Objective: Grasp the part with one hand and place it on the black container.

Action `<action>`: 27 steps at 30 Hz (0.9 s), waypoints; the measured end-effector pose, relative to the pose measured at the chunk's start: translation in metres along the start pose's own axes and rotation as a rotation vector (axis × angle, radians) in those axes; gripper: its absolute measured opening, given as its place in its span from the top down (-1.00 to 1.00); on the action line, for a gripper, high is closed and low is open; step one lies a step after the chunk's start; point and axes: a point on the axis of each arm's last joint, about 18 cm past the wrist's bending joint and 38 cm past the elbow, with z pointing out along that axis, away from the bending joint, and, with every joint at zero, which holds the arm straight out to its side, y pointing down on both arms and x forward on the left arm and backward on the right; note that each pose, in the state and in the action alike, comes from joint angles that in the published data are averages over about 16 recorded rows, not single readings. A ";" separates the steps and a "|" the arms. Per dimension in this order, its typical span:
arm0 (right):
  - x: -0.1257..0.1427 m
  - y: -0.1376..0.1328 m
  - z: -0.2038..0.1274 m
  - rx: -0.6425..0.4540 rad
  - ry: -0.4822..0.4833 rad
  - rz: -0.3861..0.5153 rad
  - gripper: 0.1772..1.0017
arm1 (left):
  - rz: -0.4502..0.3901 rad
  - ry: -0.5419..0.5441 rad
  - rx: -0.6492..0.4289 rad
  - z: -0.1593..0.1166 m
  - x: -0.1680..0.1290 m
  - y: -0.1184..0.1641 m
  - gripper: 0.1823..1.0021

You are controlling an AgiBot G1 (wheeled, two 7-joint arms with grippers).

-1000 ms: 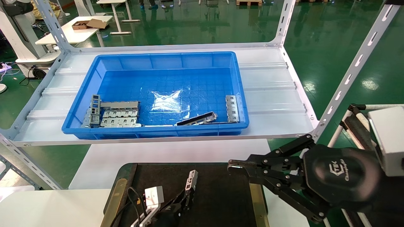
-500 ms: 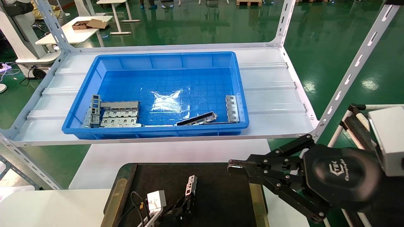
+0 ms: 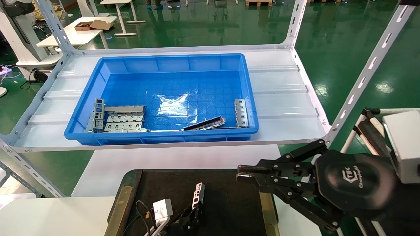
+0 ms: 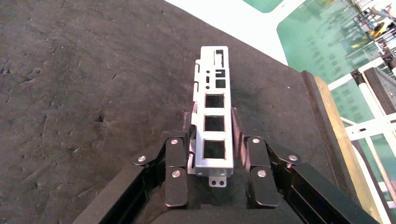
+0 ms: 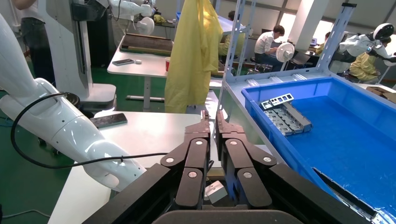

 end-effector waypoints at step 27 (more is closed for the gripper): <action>0.000 0.000 0.000 0.000 0.000 0.000 -0.13 | 0.207 0.249 -0.073 -0.042 0.017 -0.064 -0.50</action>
